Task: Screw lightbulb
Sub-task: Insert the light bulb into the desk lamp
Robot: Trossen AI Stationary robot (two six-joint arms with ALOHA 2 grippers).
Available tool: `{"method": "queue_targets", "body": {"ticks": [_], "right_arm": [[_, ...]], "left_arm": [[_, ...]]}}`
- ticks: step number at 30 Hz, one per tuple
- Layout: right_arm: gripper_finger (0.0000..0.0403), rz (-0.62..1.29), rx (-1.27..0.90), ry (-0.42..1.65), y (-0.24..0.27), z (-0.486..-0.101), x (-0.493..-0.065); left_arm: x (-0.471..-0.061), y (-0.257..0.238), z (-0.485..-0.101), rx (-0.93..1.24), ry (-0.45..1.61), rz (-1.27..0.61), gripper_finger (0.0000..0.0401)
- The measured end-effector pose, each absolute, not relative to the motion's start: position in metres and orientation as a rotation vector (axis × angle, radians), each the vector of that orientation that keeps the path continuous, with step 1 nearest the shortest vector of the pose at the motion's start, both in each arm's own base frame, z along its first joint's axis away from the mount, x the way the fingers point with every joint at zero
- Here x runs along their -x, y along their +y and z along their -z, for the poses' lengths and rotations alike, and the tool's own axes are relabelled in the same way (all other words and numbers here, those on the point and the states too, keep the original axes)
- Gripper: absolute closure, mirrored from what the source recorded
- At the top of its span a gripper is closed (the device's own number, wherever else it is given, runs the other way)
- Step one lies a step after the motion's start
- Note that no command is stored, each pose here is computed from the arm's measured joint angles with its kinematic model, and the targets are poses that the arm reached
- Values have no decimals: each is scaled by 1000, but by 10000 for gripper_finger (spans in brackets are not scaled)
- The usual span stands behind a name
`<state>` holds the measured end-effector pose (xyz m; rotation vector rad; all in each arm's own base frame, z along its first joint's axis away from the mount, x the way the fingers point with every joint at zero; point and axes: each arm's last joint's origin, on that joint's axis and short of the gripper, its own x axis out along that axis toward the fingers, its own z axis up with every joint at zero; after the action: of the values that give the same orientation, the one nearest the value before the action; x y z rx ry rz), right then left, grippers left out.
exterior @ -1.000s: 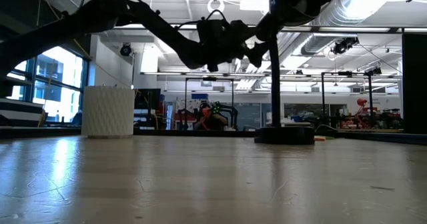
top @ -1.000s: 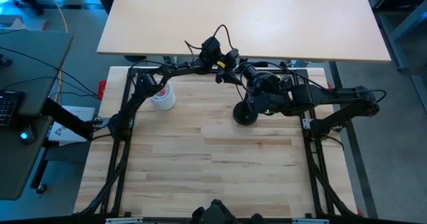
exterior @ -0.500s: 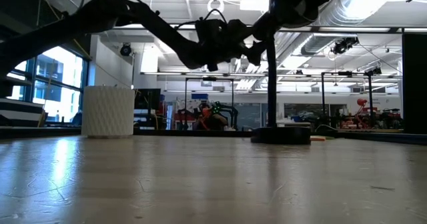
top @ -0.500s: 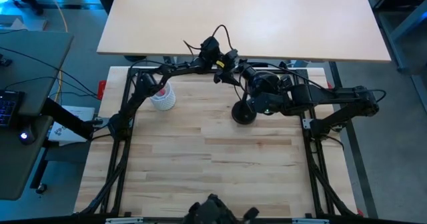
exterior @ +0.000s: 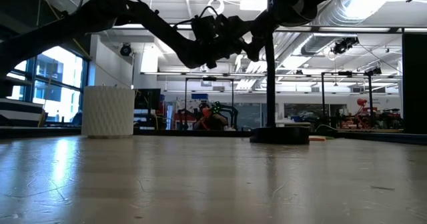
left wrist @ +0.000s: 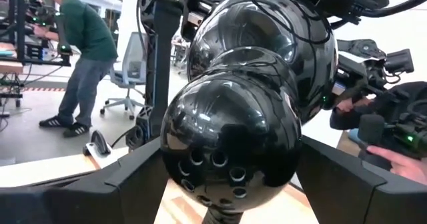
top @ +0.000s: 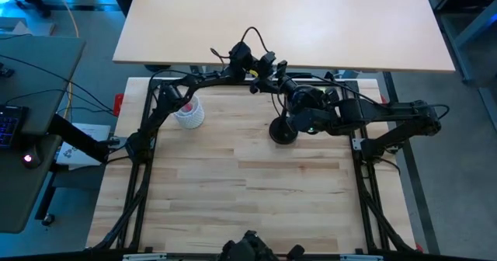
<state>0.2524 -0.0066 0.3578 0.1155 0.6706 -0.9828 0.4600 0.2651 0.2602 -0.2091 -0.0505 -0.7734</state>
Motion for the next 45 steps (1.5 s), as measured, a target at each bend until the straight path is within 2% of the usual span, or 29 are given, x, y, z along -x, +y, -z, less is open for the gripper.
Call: {"method": "queue_targets", "body": {"ticks": [21,33,45], "right_arm": [[157,925,-100,669,-6,-360,-257],[157,923,-216,592,-6,-371,-246],[157,871,-148,619,-5,-375,-242]], "left_arm": [[-472,238,-261,131,-35,899,105],[-460,250,-268,131,-57,880,105],[-456,247,-276,137,-93,876,105]]}}
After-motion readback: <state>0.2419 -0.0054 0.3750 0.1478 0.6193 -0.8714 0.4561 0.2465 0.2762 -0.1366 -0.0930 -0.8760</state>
